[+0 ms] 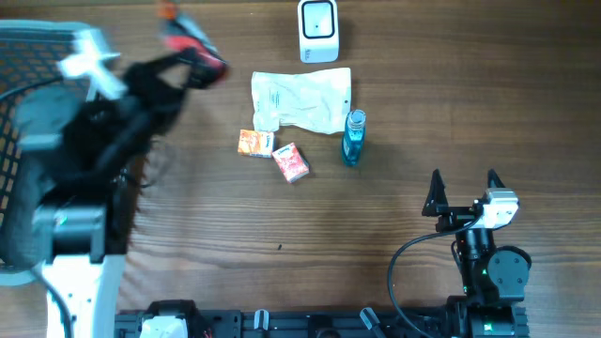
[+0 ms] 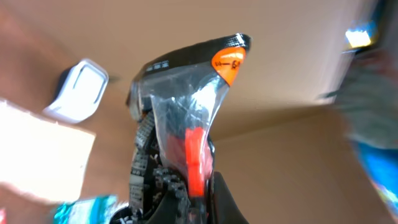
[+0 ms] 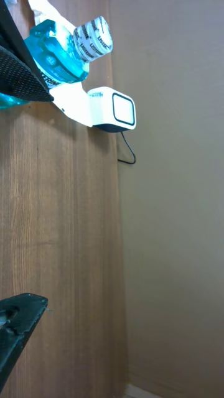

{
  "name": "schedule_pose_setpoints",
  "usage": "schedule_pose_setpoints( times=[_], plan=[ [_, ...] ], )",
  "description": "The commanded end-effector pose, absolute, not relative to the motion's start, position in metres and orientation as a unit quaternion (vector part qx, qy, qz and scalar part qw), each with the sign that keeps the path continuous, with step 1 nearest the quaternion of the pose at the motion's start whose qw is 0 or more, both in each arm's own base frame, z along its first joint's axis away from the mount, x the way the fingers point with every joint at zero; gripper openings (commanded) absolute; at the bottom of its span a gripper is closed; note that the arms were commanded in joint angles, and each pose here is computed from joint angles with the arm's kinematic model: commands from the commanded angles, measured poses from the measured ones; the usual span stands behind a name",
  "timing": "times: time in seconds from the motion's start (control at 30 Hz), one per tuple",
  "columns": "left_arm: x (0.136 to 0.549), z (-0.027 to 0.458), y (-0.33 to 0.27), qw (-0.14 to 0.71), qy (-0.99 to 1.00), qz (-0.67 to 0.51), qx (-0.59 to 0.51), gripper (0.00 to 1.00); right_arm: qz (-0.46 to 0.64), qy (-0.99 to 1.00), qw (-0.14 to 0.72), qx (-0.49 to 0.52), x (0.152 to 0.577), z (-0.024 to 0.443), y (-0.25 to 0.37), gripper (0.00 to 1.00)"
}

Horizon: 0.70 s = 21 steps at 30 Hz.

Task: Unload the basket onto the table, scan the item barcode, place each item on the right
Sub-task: 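Carry the black snack bag out and set it beside the bottle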

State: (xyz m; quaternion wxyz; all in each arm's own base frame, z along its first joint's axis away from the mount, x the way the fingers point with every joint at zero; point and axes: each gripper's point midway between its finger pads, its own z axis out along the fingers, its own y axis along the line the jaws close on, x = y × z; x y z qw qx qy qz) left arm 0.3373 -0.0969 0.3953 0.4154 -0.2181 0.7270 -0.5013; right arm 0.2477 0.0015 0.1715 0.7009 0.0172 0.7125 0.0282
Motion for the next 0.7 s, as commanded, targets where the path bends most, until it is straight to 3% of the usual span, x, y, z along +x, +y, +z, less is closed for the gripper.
schedule_pose_setpoints(
  times=[0.0,0.2,0.33,0.47,0.53,0.67],
  plan=[
    [0.358,0.327,-0.133,0.398,0.803,-0.387,-0.217,0.04,0.036,0.711,0.702,0.019,0.248,0.173,0.003,1.0],
    [0.379,0.187,-0.188,0.296,0.898,-0.242,-0.218,0.06,0.036,0.711,0.702,0.019,0.248,0.173,0.003,1.0],
    [0.383,0.122,-0.194,0.234,0.926,-0.199,-0.221,0.11,0.037,0.711,0.702,0.019,0.248,0.173,0.003,1.0],
    [0.379,0.092,-0.204,0.191,0.937,-0.198,-0.215,0.11,0.037,0.711,0.702,0.019,0.248,0.173,0.003,1.0],
    [0.379,0.078,-0.21,0.181,0.941,-0.192,-0.21,0.22,0.036,0.711,0.702,0.019,0.248,0.173,0.003,1.0],
    [0.384,0.083,-0.23,0.2,0.937,-0.214,-0.19,0.32,0.036,0.711,0.702,0.019,0.248,0.173,0.003,1.0]
  ],
)
